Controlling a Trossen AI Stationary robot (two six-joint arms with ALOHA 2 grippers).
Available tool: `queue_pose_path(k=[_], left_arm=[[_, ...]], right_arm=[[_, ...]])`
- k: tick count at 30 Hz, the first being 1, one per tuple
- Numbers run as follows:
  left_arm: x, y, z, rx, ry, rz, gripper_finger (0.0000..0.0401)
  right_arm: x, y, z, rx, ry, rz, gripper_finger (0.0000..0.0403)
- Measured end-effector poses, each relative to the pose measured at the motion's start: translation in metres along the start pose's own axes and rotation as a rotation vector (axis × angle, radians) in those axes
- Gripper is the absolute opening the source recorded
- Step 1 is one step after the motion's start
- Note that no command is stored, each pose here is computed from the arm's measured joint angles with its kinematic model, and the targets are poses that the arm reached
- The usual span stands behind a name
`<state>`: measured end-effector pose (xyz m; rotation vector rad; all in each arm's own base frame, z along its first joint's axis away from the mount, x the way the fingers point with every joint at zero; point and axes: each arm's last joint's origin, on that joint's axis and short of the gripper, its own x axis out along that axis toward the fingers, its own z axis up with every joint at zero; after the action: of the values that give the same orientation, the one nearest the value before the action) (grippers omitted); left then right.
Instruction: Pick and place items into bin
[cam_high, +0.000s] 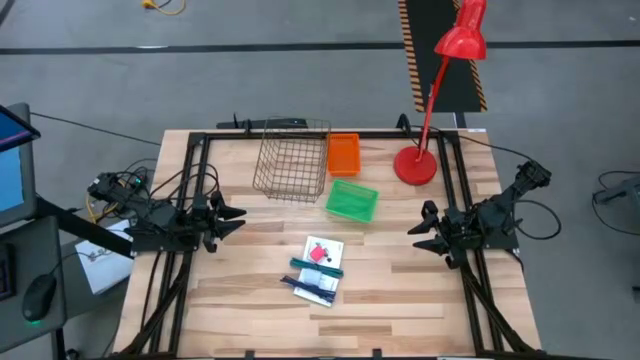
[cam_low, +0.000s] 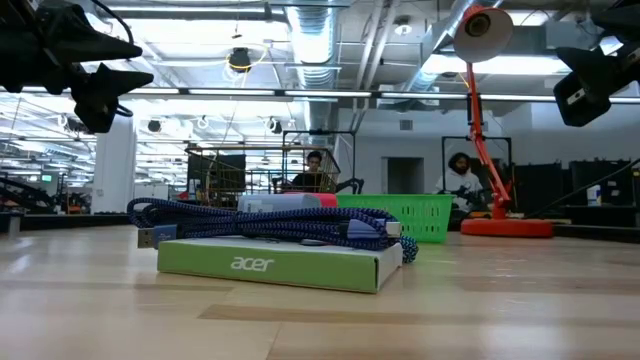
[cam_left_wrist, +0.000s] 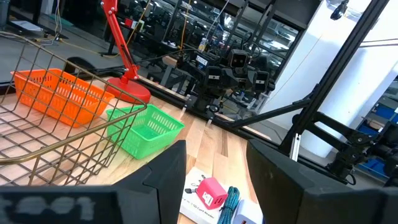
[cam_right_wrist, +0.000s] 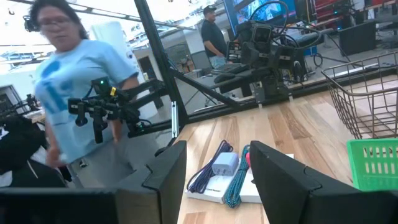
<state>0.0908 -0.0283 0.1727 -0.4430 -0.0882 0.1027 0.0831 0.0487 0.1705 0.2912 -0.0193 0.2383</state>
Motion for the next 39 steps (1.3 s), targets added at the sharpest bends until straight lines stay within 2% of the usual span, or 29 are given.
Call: queue_pose_path(k=[10,13,19,24,33,39], left_arm=[[0.0,-0.0001,0.0006,-0.015,-0.008,0.002,0.0158],[0.0,0.0009,0.0053,-0.028,-0.073,0.065,0.0158],[-0.0011,0.0079,0.0073,0.027,-0.136,0.288,0.0158],[-0.0012,0.0086,0.0063,0.038,-0.122,0.301,0.0158],[-0.0014,0.0084,0.0072,-0.017,-0.135,0.299,0.0158],[-0.0016,0.0093,0.0067,-0.193,-0.163,0.31,0.0158]], right_arm=[[0.0,0.0,0.0001,0.0,0.0,0.0,0.0171],[0.0,0.0,0.0,0.0,0.0,0.0,0.0171],[0.0,0.0,0.0001,0.0,0.0,0.0,0.0171],[0.0,0.0,0.0001,0.0,-0.001,0.0,0.0171],[0.0,0.0,0.0,-0.001,0.0,0.0,0.0171],[0.0,-0.0001,0.0002,0.048,-0.003,-0.003,0.0171]])
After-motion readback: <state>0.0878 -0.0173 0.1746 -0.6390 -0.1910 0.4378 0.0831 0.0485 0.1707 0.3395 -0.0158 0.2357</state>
